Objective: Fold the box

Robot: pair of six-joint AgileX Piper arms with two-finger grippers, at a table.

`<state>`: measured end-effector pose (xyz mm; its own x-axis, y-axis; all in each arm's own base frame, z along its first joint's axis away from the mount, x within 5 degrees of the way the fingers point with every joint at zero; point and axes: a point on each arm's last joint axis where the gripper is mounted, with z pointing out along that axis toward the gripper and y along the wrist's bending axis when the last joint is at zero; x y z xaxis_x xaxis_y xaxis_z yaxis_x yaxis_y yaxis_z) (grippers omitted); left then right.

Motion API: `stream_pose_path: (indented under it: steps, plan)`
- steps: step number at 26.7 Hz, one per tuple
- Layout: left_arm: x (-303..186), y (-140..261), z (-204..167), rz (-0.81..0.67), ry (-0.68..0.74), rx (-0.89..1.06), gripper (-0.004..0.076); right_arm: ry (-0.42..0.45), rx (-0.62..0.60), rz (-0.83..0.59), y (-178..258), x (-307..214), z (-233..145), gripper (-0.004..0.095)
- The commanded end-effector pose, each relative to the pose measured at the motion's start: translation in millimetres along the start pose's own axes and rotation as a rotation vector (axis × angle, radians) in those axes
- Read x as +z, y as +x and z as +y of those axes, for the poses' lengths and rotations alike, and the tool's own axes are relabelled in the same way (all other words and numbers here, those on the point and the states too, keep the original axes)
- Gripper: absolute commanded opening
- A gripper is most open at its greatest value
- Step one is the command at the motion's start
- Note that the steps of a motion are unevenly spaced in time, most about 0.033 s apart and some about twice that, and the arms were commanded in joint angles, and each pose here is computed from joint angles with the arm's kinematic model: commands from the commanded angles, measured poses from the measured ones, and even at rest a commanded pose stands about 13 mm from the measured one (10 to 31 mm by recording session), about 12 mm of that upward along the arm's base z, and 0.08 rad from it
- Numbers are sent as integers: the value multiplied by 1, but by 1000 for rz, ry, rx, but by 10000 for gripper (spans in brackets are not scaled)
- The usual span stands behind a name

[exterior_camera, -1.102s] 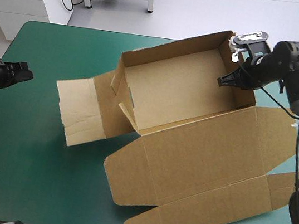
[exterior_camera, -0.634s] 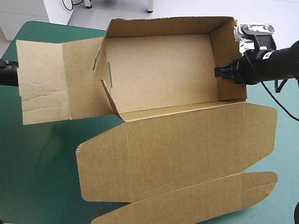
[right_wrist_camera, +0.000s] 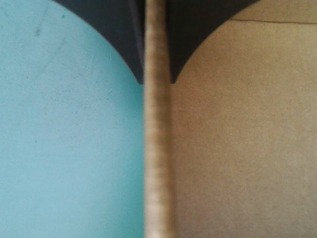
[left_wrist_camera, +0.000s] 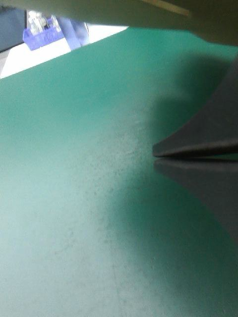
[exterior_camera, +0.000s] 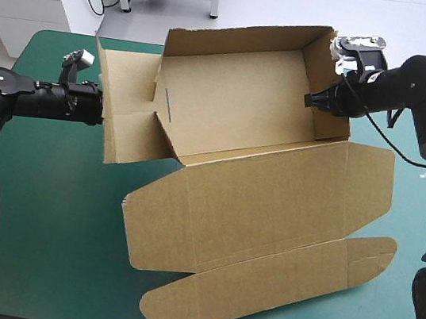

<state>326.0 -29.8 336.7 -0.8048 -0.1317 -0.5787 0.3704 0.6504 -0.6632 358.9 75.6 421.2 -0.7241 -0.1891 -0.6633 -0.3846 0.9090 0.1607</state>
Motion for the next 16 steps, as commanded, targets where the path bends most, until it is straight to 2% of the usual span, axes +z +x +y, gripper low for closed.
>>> stream_pose_path:
  steps: [1, 5, 10, 16]
  plan:
    - [-11, -8, -43, -83, 148, 23, -8, -7, 8, -132, -12, -24, 6, -19]
    - [2, -5, -62, -75, 229, 22, -8, -3, 8, -138, -13, -23, 5, -19]
    - [7, -4, -69, -78, 255, 85, -8, 3, 5, -133, -12, -22, 5, -19]
    - [1, -10, -80, -119, 342, 66, -8, 54, -20, -81, -8, -22, 0, -18]
